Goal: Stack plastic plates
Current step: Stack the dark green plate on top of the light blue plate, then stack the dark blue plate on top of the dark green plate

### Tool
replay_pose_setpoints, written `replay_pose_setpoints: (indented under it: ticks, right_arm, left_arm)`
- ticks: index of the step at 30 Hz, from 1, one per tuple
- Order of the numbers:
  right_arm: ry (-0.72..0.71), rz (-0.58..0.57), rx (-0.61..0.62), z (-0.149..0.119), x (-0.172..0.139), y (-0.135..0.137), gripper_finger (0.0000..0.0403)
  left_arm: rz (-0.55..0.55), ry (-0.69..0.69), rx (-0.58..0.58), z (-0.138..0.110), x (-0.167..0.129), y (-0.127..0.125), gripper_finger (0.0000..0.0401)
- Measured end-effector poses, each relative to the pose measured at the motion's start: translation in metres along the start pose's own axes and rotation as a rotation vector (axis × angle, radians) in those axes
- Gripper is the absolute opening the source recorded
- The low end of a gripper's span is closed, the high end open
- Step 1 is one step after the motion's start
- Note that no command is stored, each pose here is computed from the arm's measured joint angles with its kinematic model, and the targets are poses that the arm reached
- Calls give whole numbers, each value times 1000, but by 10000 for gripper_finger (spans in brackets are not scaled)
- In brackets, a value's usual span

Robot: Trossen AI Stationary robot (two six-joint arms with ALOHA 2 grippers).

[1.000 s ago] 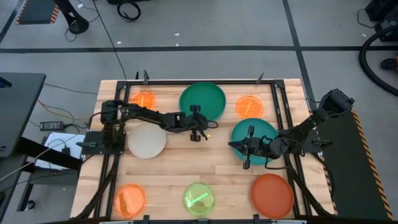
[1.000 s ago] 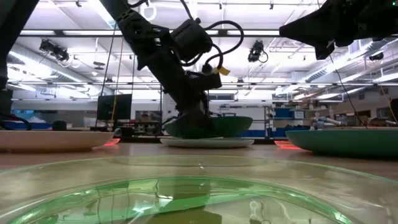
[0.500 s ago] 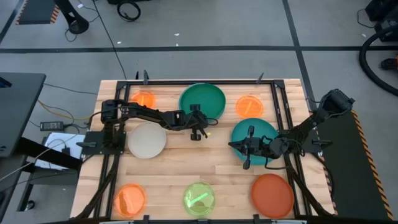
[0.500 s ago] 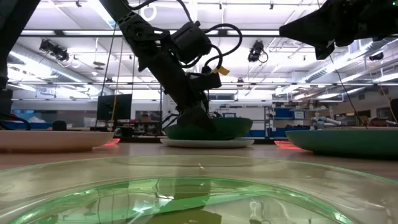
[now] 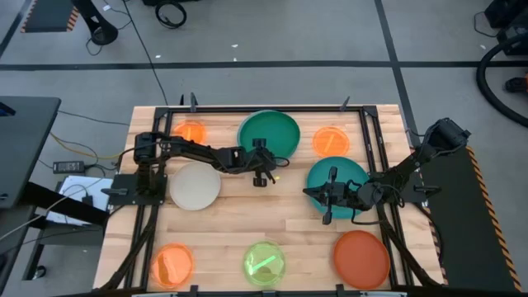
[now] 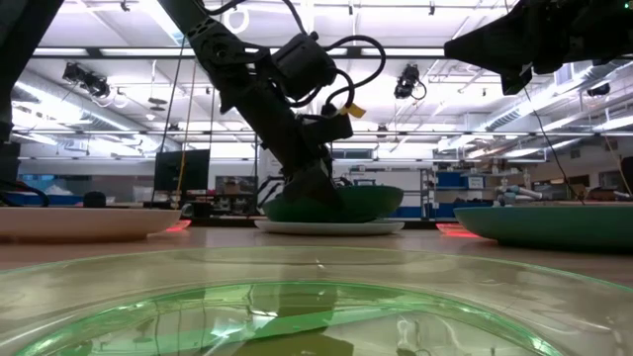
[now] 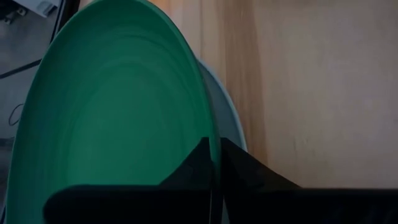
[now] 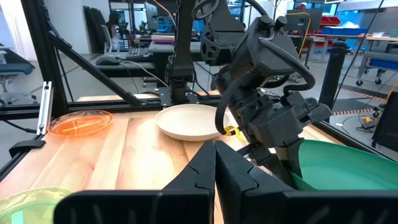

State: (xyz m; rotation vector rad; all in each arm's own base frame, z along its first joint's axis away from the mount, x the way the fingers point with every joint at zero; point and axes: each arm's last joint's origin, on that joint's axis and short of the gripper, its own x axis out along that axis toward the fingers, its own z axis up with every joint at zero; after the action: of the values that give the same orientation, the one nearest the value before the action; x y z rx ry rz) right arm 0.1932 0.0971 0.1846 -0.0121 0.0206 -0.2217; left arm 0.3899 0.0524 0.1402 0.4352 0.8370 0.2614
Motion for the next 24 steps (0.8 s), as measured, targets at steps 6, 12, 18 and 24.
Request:
replay_pose_setpoints:
  ticks: [6,12,18,24]
  right_arm:
    - [1,0,-1,0,0,0,10]
    - [9,0,-5,-1,0,0,10]
    - [8,-30,14,-1,0,-1,10]
    - [10,-31,30,-1,-1,1,10]
  left_arm:
    - [9,1,0,0,0,0,65]
    - [109,42,4,0,-1,2,101]
    - [86,50,28,3,-9,-6,115]
    - [36,52,-20,14,-39,-19,119]
